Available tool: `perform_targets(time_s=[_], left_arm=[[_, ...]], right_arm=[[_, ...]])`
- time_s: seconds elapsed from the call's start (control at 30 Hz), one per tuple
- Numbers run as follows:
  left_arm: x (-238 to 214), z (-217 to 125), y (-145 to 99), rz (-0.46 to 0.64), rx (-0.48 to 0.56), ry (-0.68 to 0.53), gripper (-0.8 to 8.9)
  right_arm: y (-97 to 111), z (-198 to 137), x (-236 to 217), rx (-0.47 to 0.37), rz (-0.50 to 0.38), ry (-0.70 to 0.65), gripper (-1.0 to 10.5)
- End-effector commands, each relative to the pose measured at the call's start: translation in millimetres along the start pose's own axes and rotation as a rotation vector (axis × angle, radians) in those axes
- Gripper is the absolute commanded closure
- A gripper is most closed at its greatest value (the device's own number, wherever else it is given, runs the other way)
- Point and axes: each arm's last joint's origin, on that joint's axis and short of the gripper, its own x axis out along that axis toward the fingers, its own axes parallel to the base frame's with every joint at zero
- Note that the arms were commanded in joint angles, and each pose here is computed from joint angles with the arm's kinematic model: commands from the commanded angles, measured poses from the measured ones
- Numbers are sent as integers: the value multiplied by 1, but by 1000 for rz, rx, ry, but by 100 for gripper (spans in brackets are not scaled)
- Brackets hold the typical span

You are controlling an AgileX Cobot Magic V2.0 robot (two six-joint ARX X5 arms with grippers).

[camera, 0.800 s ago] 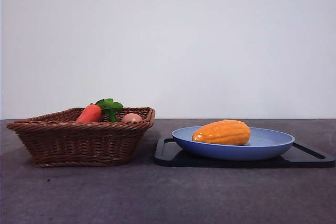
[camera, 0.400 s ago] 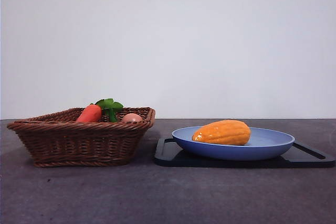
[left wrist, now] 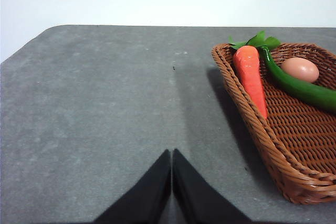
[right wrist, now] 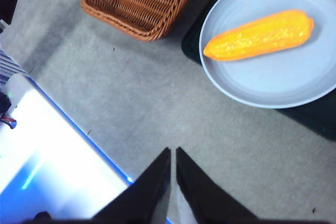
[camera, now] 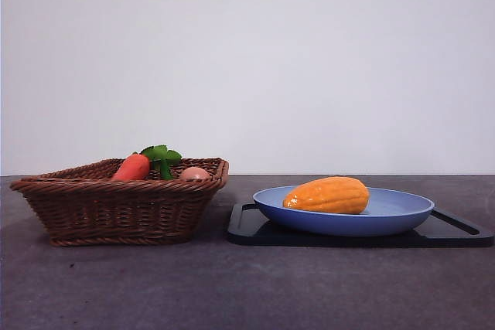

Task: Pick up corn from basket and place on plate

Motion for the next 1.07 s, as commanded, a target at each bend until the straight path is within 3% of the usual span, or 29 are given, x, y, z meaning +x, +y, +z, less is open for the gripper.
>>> perform_targets(time_s=[0.03, 0.63, 0.73, 0.87, 1.07], left_arm=[[3, -9, 0, 0, -9, 31, 807], [3, -9, 0, 0, -9, 31, 807], [3, -9, 0, 0, -9, 31, 807], [3, -9, 0, 0, -9, 31, 807], [3, -9, 0, 0, -9, 31, 807]], right_arm=[[1, 6, -2, -28, 0, -27, 945], [1, 8, -3, -53, -3, -45, 945], [-2, 13, -10, -150, -49, -143, 945], [-9, 17, -25, -265, -150, -370, 945], [-22, -13, -29, -306, -293, -605, 945]])
